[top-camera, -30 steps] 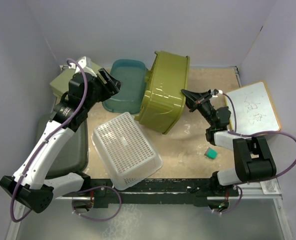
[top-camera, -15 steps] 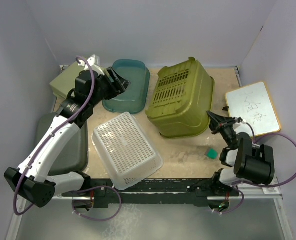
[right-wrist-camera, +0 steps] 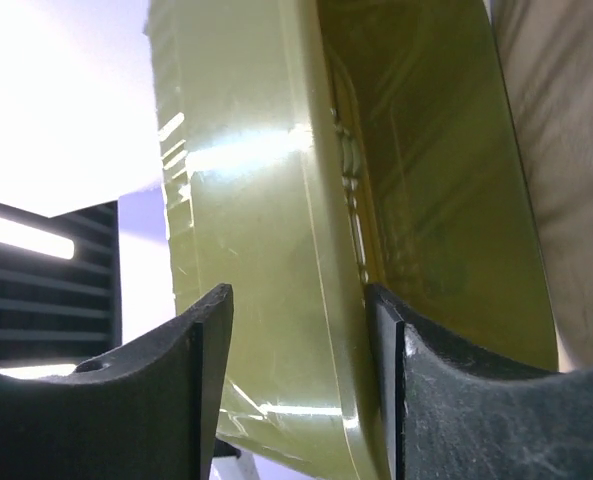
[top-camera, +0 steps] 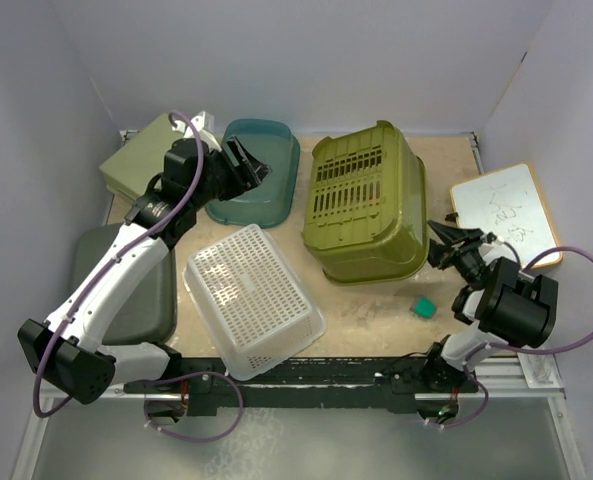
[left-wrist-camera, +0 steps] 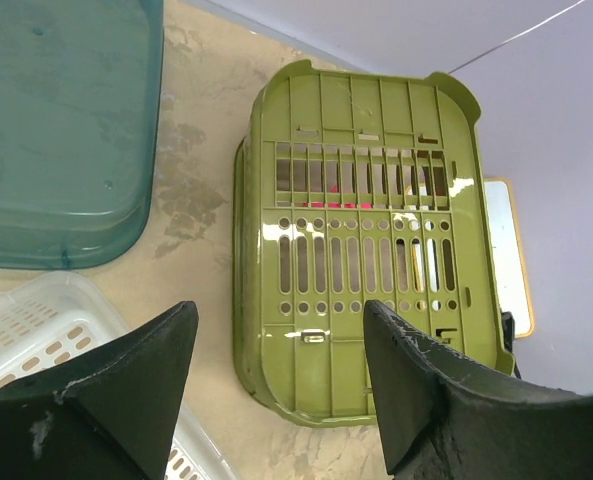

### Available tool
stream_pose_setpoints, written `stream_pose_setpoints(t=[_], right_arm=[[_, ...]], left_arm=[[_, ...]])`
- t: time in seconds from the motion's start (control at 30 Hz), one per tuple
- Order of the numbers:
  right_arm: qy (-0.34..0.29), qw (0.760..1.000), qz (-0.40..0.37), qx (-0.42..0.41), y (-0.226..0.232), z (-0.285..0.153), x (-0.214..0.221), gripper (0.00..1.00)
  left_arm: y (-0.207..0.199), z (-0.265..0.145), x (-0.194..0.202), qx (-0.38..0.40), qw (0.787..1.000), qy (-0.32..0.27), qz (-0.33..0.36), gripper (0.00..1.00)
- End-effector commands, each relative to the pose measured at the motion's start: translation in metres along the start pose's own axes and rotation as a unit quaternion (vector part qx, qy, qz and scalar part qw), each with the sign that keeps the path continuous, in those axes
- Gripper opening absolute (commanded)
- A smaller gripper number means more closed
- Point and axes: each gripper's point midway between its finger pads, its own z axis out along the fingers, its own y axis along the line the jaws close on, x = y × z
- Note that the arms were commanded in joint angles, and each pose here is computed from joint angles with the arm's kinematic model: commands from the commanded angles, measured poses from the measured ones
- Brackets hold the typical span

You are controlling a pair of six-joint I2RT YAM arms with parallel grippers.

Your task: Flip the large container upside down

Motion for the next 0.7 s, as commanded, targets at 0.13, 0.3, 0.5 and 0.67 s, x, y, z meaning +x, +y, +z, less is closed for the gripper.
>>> stream_pose_setpoints(t=[0.13,0.3,0.5,0.67], right_arm=[[-0.087,0.995,-0.047,-0.018,0.023,-0.002,-0.055,0.86],[-0.131,0.983,-0.105,0.078,0.009,-0.005,-0.068,1.0],[-0.258,0.896,-0.219,0.287,0.02,-0.05,-0.095,1.0],[-0.3,0.853,-0.237,0.355,0.029,-0.071,-0.11,1.0]], left_arm=[[-0.017,0.008,0.006,0.041,0.999,0.003,0.004,0.64],[-0.025,0.02,0.03,0.046,0.998,0.028,0.011,0.64],[-0.031,0.028,0.044,0.056,0.997,0.045,0.018,0.64],[-0.03,0.03,0.051,0.054,0.997,0.053,0.028,0.64]])
